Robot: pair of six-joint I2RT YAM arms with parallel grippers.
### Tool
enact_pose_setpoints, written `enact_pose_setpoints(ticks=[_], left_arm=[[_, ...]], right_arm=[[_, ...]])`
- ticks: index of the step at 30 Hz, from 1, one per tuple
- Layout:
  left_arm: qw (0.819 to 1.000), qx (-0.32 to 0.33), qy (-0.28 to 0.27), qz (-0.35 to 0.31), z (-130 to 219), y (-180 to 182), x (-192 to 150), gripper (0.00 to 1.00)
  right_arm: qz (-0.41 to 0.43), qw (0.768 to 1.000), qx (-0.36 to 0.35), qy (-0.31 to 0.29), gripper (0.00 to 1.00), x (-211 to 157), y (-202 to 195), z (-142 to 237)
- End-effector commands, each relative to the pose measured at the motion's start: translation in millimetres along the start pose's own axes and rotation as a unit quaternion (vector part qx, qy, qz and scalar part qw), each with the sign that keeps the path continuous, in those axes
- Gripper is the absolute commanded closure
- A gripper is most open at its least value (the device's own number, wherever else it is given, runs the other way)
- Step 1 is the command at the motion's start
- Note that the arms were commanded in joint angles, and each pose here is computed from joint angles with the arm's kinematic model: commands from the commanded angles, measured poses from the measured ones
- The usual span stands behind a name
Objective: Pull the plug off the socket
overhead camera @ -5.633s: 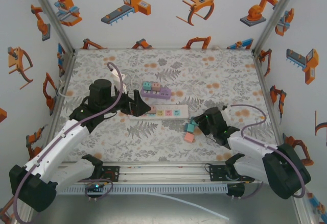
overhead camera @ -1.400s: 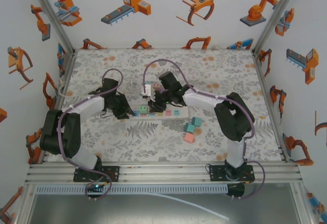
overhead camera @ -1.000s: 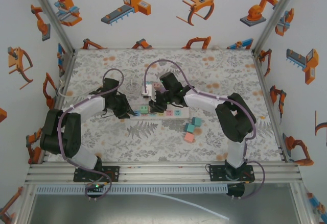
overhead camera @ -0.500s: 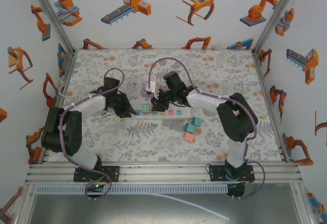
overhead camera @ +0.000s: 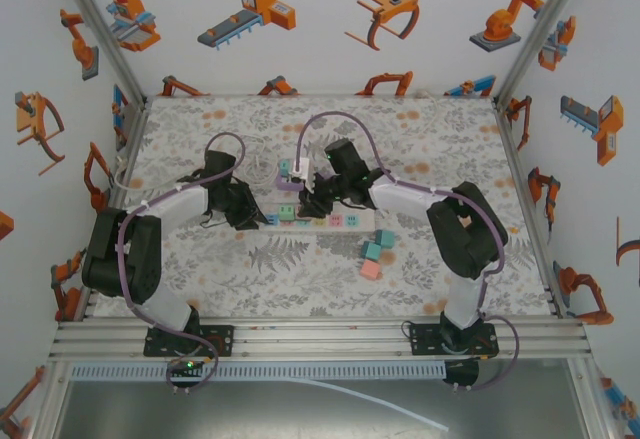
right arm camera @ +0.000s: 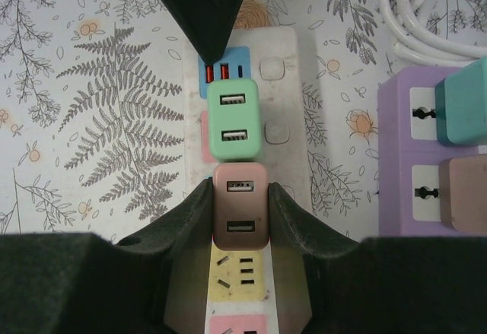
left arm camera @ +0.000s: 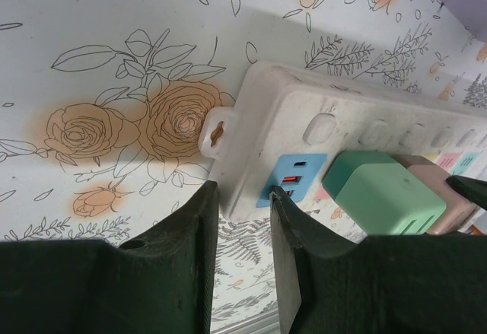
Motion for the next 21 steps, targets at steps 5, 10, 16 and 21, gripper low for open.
enact_pose_setpoints(ticks=[5, 10, 16, 21], left_arm=[[0.992, 0.126, -0.007, 0.007, -23.2, 60.6, -7.8, 0.68], [0.993, 0.121, -0.008, 0.008, -21.0, 58.3, -7.8, 0.66], [0.993, 0.118, -0.014, 0.004, -11.6, 54.9, -7.7, 0.53], [0.994, 0.1, -0.032, -0.001, 6.6, 44.2, -4.6, 0.44]], right_arm=[[0.034, 0.996, -0.006, -0.082, 1.0, 46.7, -4.9, 26.2], [0.039, 0.996, -0.02, -0.077, 1.0, 45.8, -7.6, 29.3], [0.055, 0.994, -0.049, -0.08, 1.0, 57.9, -12.3, 43.0], [0.047, 0.988, -0.103, -0.103, 1.0, 74.4, -19.0, 61.3]])
Point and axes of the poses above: each hand's point on the last joint's axis, 136 mm out from that joint toward the fingers, its own z axis back along the fingers, its own y axis along the line the jaws close on, x = y × z, the point moved 2 cm from there along z, back along the fingers, and after that the axes turned 15 degrees about z, right-handed, at the moved point
